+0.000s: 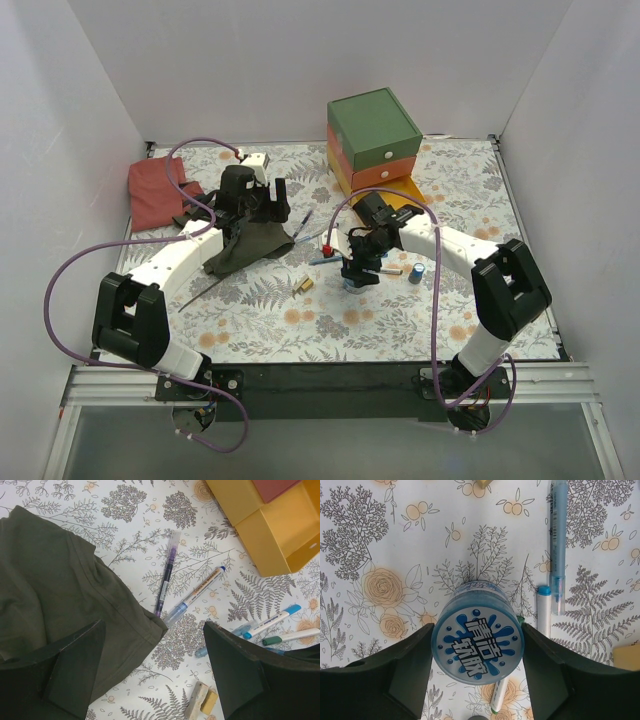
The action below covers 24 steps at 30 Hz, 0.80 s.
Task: Sort the stationery into containers
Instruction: Pick up the stationery from the center of the board, then place the stationery in the drawer.
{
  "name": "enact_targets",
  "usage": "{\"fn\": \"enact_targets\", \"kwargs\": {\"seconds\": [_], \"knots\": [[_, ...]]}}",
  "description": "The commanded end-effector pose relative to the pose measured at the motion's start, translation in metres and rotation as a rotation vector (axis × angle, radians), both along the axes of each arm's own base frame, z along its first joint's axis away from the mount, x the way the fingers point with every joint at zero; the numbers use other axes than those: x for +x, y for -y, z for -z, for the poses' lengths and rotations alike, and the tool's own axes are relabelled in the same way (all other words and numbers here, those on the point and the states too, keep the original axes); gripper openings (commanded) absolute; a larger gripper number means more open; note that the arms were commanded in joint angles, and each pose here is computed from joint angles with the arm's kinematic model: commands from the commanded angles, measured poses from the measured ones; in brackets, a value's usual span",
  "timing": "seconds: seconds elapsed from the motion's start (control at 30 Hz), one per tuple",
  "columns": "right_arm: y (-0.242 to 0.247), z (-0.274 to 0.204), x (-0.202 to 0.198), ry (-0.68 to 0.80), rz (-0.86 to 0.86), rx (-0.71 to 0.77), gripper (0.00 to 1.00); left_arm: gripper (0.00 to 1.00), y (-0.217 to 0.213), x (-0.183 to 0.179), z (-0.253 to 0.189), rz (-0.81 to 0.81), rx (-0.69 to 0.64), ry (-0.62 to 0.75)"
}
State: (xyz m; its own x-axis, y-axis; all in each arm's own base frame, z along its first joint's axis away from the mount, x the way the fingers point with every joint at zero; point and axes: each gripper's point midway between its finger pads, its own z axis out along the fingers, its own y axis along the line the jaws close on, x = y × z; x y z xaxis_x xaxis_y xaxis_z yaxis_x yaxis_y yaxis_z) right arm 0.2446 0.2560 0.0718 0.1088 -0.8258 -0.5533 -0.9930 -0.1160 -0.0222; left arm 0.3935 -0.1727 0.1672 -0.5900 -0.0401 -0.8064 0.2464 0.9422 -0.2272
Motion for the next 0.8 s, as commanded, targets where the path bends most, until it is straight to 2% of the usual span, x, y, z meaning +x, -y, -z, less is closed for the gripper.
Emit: {"fn": "enact_targets", "kwargs": {"seconds": [0.0,0.2,0.37,0.53,0.77], "knots": [[-0.003,-0.027,0.013,0.072,0.006,0.013,0.38,0.80,-0.005,0.005,-0.008,-0.010,0.006,0.037],[-0.002,-0.080,0.048,0.184,0.075,0.054,0.37,0.80,-0.003,0.007,-0.006,-0.009,0.002,0.036],[0.008,-0.121,0.104,0.256,0.201,0.104,0.37,0.80,0.001,0.013,-0.004,0.001,0.002,0.034],[0.029,-0.128,0.156,0.272,0.323,0.100,0.37,0.79,0.004,0.017,-0.007,0.006,-0.003,0.037],[0.048,-0.127,0.200,0.307,0.403,0.069,0.36,0.79,0.002,0.017,-0.007,-0.004,0.002,0.037]]}}
